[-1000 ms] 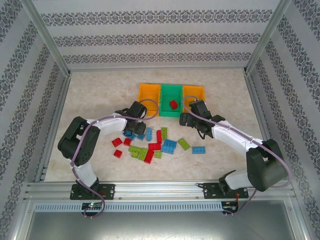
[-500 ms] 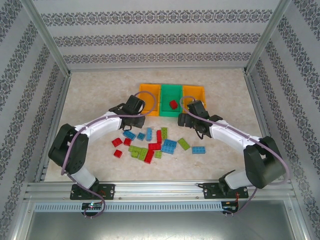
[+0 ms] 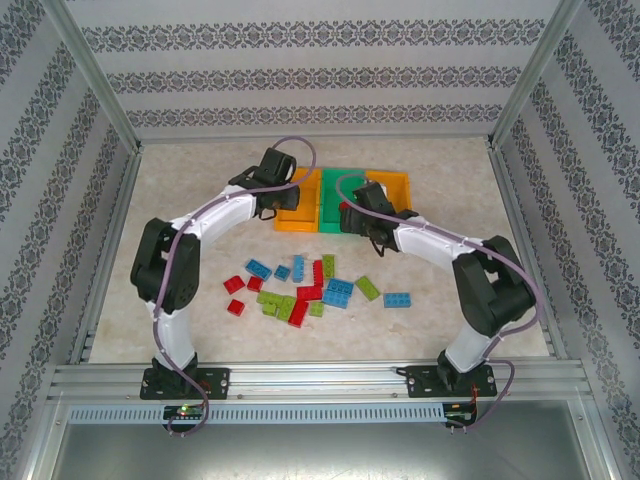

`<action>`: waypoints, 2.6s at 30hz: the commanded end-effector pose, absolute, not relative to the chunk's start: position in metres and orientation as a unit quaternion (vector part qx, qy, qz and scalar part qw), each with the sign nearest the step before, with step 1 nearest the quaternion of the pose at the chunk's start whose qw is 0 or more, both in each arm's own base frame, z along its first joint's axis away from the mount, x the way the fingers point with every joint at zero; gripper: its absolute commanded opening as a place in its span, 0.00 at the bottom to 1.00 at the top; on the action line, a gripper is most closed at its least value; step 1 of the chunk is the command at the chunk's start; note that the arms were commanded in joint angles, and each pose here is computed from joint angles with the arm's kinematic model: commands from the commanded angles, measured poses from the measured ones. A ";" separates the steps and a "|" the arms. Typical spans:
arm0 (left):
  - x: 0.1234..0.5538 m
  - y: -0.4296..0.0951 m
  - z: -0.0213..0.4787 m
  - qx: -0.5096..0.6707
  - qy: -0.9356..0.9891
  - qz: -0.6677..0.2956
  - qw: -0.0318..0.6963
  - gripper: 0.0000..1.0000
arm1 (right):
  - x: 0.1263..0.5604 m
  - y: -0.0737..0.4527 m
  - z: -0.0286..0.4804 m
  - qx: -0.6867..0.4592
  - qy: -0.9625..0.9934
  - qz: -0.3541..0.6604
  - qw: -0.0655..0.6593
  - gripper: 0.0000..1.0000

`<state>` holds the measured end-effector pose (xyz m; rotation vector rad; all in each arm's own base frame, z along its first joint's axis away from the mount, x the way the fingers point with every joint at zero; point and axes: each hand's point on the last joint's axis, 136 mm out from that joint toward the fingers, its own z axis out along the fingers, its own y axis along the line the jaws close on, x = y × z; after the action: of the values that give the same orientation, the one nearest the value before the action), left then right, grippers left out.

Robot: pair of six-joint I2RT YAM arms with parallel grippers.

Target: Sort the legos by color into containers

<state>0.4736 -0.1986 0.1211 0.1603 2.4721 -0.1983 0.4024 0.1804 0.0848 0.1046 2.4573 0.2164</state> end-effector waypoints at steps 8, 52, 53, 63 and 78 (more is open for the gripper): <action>0.477 -0.203 0.123 0.044 0.945 -0.094 0.309 0.65 | 0.436 0.177 0.069 0.032 0.944 0.054 0.323 0.56; 0.308 -0.241 0.087 0.074 0.968 -0.137 0.195 0.70 | 0.362 0.157 0.117 0.054 0.931 0.100 0.348 0.86; 0.308 -0.242 0.083 0.074 0.970 -0.132 0.188 0.69 | 0.358 0.153 0.116 0.059 0.930 0.101 0.348 0.87; 0.309 -0.248 0.063 0.081 0.977 -0.105 0.166 0.62 | 0.326 0.127 0.097 0.068 0.938 0.089 0.327 0.89; 0.308 -0.245 0.046 0.080 0.982 -0.084 0.152 0.52 | 0.318 0.112 0.095 0.086 0.937 0.089 0.328 0.89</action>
<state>0.3107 -0.2443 0.0471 0.2297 2.8010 -0.2726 0.3225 0.1195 0.0951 0.1855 2.4507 0.2316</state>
